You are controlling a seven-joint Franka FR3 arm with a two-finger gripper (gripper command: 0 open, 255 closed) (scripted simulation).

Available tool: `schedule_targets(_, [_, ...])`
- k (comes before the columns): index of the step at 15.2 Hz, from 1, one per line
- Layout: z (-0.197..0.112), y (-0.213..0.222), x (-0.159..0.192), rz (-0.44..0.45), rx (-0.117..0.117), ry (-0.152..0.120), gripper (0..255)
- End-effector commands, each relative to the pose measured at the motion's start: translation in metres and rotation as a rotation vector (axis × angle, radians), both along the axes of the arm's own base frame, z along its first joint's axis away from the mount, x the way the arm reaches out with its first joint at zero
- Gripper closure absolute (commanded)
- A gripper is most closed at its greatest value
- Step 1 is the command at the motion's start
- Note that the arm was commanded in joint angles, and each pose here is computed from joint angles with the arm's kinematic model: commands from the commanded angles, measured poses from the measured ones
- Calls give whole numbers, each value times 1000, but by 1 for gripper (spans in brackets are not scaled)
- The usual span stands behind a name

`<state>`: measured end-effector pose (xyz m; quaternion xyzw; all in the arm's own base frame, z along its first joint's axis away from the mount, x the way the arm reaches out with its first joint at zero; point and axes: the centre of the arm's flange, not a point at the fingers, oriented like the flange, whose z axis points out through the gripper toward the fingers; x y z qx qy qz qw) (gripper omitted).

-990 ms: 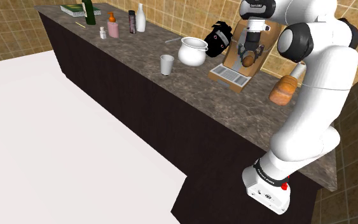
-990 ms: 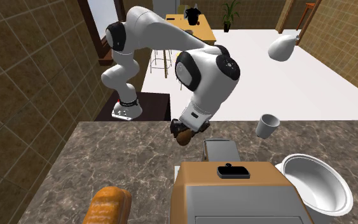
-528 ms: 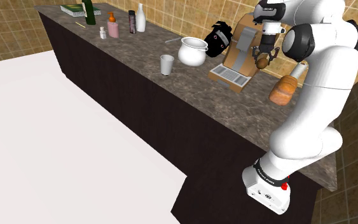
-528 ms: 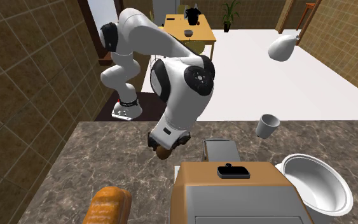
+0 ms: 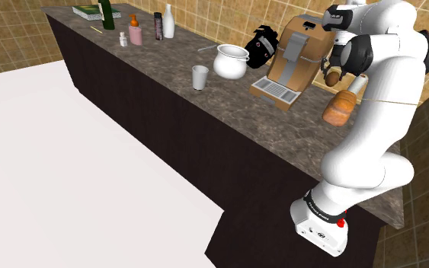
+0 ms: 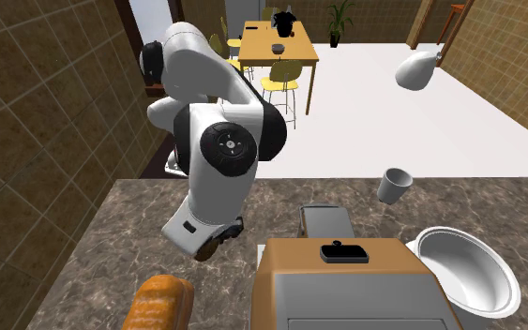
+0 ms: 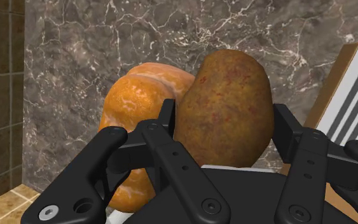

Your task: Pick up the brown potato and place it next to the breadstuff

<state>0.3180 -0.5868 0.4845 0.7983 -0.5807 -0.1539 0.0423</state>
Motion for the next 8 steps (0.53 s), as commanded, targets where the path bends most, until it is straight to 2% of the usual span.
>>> schedule_targets(1, [-1, -10, -12, 1, 0, -1, 255])
schedule_targets(8, [-38, -10, -12, 1, 0, -1, 255])
